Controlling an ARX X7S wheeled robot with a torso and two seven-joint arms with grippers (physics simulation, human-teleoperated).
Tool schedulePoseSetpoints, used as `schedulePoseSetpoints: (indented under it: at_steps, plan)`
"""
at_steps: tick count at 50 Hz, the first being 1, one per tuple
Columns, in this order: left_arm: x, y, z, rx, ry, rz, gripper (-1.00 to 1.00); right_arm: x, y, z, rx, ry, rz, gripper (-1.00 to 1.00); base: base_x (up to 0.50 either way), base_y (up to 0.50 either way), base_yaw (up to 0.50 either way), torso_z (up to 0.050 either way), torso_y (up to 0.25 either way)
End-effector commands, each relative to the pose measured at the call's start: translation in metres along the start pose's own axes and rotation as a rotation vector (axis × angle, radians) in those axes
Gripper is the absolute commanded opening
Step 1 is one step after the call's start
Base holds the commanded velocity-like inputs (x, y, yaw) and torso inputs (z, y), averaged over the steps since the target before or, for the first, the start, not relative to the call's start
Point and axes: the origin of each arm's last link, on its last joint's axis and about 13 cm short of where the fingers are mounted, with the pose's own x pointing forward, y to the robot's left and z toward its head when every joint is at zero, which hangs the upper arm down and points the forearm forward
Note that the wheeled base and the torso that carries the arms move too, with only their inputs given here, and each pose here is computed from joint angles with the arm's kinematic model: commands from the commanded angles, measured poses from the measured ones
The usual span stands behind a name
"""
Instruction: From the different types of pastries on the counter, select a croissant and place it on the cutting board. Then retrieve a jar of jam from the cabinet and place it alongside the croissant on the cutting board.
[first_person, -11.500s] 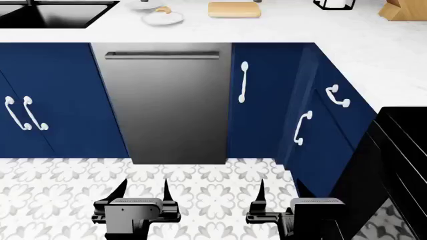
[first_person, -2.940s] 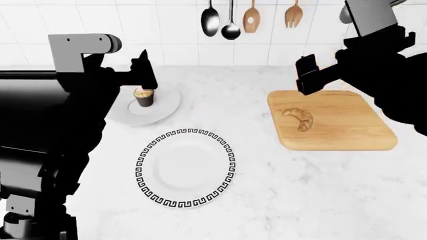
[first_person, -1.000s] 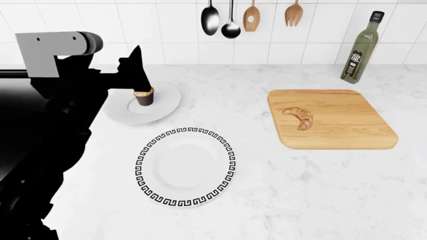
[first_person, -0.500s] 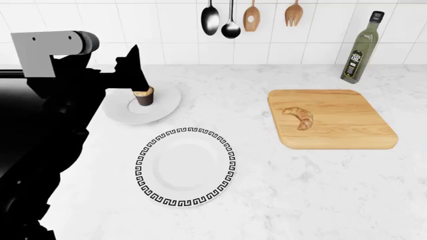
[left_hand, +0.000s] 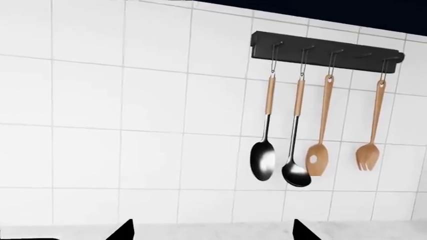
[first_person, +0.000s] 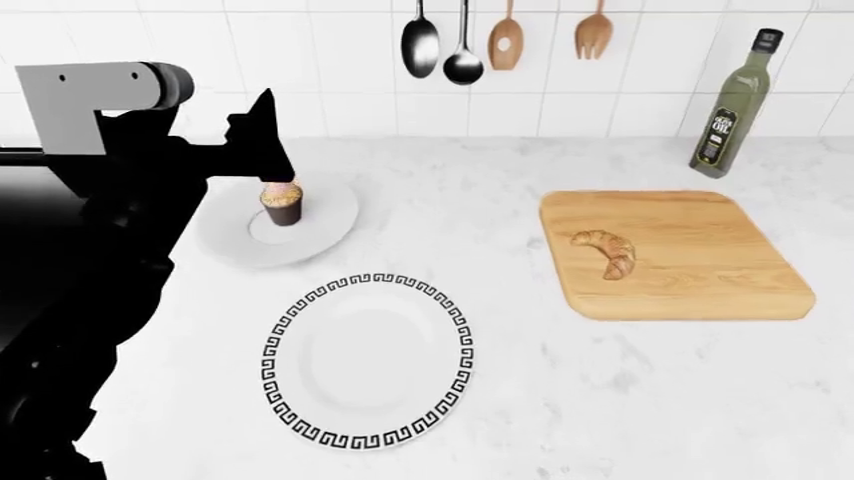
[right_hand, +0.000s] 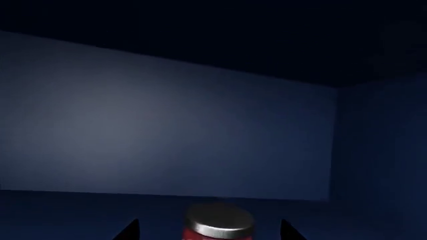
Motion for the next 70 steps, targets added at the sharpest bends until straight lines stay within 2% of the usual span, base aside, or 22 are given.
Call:
schedulePoseSetpoints:
  at_steps: [1,9,16,23,28,43,47,64,65,70]
  plan:
    - [0.0,0.0,0.0,0.004,-0.004,0.001,1.0,-0.004,-0.015,0.009,-0.013,-0.02,-0.033,1.0,0.5,0.0,0.0,0.0,0.0]
    - [-0.001,-0.001,0.0,0.006,-0.003,0.0,1.0,-0.005,-0.019,0.006,-0.012,0.001,-0.055,1.0,0.06,0.0,0.0,0.0,0.0]
    - [-0.001,-0.001,-0.001,0.005,-0.001,-0.001,1.0,0.004,-0.008,-0.016,0.036,0.068,0.029,1.0,0.0,0.0,0.0,0.0,0.0]
    - [0.0,0.001,-0.003,0.006,0.004,0.005,1.0,0.013,-0.007,-0.04,0.103,0.135,0.084,1.0,0.0,0.0,0.0,0.0,0.0]
    - [0.001,0.001,-0.004,0.008,0.009,0.005,1.0,0.018,-0.01,-0.053,0.111,0.158,0.065,1.0,0.0,0.0,0.0,0.0,0.0]
    - [0.002,-0.002,-0.004,0.017,0.009,0.0,1.0,0.015,-0.022,-0.053,0.127,0.121,-0.004,1.0,0.0,0.0,0.0,0.0,0.0]
    - [0.002,-0.002,-0.004,0.019,0.007,-0.001,1.0,0.013,-0.026,-0.048,0.123,0.12,-0.01,1.0,0.0,-0.47,0.0,0.0,0.0]
    - [0.002,-0.001,-0.005,0.015,0.007,0.003,1.0,0.019,-0.012,-0.055,0.1,0.111,0.05,1.0,0.0,0.0,0.0,0.0,0.0]
    - [0.002,-0.001,-0.005,0.015,0.008,0.003,1.0,0.018,-0.013,-0.055,0.099,0.108,0.064,-1.0,0.0,0.0,0.0,0.0,0.0]
    - [0.002,-0.002,-0.006,0.019,0.009,-0.001,1.0,0.018,-0.011,-0.057,0.084,0.112,0.112,-1.0,0.0,0.0,0.0,0.0,0.0]
